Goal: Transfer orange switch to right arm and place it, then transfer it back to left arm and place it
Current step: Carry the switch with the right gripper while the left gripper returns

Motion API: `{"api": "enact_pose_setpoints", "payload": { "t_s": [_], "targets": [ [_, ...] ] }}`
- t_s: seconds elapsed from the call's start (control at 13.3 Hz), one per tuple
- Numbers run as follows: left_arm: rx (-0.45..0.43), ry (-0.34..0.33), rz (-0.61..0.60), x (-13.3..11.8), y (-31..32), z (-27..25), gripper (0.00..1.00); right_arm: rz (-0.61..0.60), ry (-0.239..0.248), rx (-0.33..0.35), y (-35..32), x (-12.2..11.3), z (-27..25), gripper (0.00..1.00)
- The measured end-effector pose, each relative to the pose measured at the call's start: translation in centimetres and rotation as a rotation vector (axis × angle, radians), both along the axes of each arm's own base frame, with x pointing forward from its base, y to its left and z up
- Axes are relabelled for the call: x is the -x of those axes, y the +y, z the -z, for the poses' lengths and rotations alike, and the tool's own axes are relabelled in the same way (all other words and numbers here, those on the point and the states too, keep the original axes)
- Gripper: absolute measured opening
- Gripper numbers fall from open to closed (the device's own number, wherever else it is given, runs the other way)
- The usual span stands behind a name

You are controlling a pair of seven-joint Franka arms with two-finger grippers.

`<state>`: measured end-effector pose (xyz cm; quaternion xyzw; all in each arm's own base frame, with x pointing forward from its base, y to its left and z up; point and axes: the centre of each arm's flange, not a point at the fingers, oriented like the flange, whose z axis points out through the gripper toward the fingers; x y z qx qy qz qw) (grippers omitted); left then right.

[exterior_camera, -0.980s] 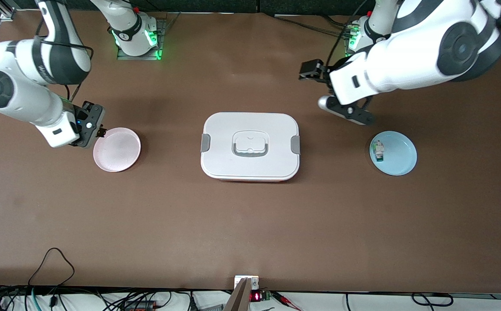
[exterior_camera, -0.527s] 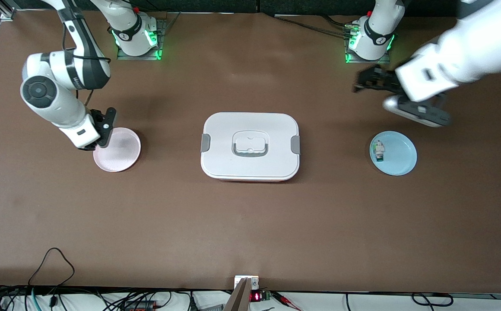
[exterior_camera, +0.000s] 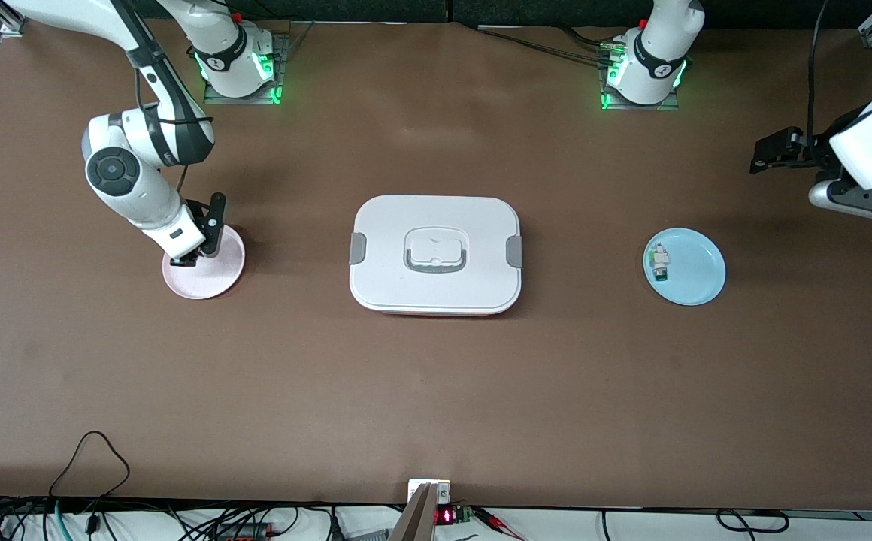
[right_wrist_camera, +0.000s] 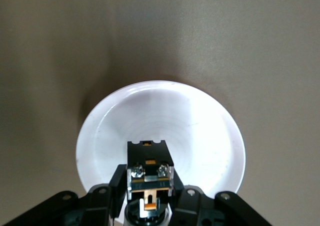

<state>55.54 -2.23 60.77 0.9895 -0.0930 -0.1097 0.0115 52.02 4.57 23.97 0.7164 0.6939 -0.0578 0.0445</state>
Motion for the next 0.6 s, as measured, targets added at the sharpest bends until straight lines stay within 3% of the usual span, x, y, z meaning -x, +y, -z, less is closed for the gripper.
{"api": "enact_pose_setpoints", "payload": {
  "t_s": [0.38,0.6],
  "targets": [
    [-0.038,-0.027,-0.167,0.8,-1.7,-0.7,1.00,-0.036,-0.004,0.017,-1.8,-0.1,2.2,0.37],
    [-0.034,-0.055,-0.168,0.6,-2.6,-0.8,1.00,-0.020,-0.002,-0.007,-2.9,-0.1,3.9,0.37]
  ]
}}
